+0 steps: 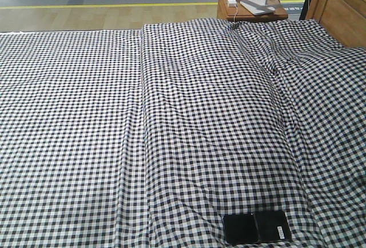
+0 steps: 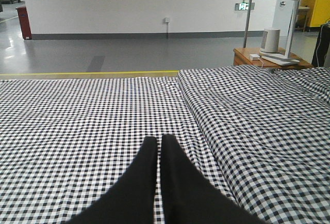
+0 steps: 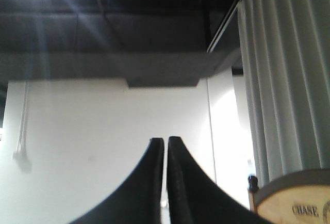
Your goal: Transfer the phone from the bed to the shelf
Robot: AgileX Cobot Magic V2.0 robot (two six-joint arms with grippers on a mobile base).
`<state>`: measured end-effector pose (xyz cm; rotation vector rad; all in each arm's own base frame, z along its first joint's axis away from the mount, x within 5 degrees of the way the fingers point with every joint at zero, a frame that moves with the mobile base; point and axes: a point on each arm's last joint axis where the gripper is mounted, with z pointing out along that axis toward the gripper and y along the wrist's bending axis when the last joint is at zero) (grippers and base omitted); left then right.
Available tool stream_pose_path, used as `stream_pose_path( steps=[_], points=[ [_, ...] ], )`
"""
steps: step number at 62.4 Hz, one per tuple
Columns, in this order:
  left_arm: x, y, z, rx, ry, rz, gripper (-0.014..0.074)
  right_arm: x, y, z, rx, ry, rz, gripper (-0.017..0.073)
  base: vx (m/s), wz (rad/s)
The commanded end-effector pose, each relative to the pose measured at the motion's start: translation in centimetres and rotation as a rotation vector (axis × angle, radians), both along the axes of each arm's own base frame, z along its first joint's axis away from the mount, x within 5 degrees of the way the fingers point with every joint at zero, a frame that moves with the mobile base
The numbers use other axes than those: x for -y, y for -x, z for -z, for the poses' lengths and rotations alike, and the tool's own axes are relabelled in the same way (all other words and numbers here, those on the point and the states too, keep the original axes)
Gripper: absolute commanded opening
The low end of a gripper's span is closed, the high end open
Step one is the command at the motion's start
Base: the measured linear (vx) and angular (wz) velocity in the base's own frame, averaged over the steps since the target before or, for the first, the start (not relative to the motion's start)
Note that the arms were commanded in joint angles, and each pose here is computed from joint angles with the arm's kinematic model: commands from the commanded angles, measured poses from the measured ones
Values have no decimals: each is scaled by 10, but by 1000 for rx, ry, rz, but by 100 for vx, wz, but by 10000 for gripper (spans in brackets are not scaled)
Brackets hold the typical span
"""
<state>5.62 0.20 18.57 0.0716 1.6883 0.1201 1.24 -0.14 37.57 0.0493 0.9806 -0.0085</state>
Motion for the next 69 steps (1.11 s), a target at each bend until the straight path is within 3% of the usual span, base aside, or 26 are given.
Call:
stream_pose_path(
  steps=[1,16,26,39,51,62,69],
  points=[
    [0,1,-15,108,11,2,1,0,-8,-32,-53,28,19,-4,0,0],
    [0,1,-15,108,11,2,1,0,-59,-60,-418,10,-14,33,0,0],
    [0,1,-15,108,11,2,1,0,-95,-49,-669,-25,-52,129,0,0],
    [0,1,-15,108,11,2,1,-1,-135,-21,-923,-60,-89,440,0,0],
    [0,1,-15,108,11,2,1,0,-160,-5,-1020,-65,-88,729,0,0],
    [0,1,-15,108,11,2,1,2,-183,8,-1081,-74,-83,717,0,0],
    [0,1,-15,108,11,2,1,3,-202,15,-1183,-121,-86,714,0,0]
  ],
)
